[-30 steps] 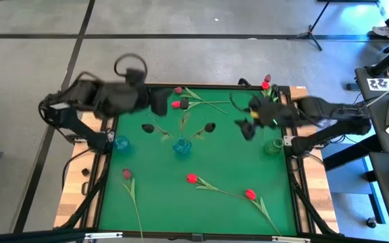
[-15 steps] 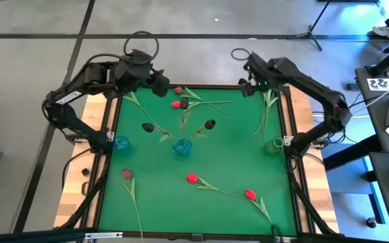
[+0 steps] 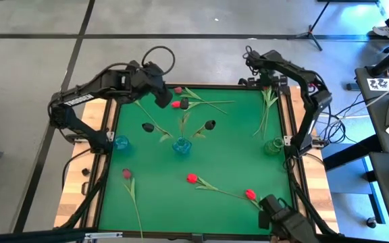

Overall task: Sort flowers into vase by color
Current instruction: Put the black tulip into the right blue vase

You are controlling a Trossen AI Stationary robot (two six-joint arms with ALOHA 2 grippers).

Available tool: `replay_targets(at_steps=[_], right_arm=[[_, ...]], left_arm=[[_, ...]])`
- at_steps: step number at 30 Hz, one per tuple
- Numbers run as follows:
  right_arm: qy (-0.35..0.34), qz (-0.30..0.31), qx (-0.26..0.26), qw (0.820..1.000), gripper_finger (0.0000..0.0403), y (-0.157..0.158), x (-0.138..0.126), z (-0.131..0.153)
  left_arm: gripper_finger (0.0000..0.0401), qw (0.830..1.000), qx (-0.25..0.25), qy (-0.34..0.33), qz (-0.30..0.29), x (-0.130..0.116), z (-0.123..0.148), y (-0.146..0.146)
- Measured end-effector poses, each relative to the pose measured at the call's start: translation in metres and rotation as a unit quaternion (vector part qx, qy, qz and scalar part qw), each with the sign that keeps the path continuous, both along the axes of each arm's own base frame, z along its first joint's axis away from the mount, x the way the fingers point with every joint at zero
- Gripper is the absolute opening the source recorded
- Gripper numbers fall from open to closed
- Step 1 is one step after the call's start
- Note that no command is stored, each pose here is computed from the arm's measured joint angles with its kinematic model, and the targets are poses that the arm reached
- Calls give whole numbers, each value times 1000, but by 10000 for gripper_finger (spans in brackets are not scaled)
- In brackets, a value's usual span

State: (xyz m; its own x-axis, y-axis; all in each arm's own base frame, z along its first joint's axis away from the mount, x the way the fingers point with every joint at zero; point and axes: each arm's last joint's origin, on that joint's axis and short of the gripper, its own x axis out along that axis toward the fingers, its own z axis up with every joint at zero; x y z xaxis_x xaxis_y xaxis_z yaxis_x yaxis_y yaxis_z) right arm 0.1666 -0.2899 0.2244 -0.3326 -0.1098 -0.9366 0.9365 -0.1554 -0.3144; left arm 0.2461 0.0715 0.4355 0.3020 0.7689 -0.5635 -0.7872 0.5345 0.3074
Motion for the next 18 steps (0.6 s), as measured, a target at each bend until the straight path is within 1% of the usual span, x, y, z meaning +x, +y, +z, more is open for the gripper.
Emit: replay_targets(at_steps=[4,5,8,11,13,15,18], right_arm=[[13,-51,14,999,108,7,-14,-29],[18,-52,15,998,102,9,-17,-35],[27,-45,-8,999,88,11,-13,-42],[43,-25,13,999,77,19,-13,-56],[58,-1,7,998,69,24,-10,-60],[55,10,6,998,61,27,-8,-66],[22,19,27,999,50,34,-5,-76]], left_arm=[[212,1000,7,-8,21,-6,3,8],[212,1000,8,-12,25,-8,4,10],[212,999,15,-23,33,-10,7,16],[212,999,22,-30,32,-12,11,22],[212,999,21,-31,26,-12,12,24],[212,999,18,-36,23,-11,12,25],[212,999,17,-35,16,-11,12,25]])
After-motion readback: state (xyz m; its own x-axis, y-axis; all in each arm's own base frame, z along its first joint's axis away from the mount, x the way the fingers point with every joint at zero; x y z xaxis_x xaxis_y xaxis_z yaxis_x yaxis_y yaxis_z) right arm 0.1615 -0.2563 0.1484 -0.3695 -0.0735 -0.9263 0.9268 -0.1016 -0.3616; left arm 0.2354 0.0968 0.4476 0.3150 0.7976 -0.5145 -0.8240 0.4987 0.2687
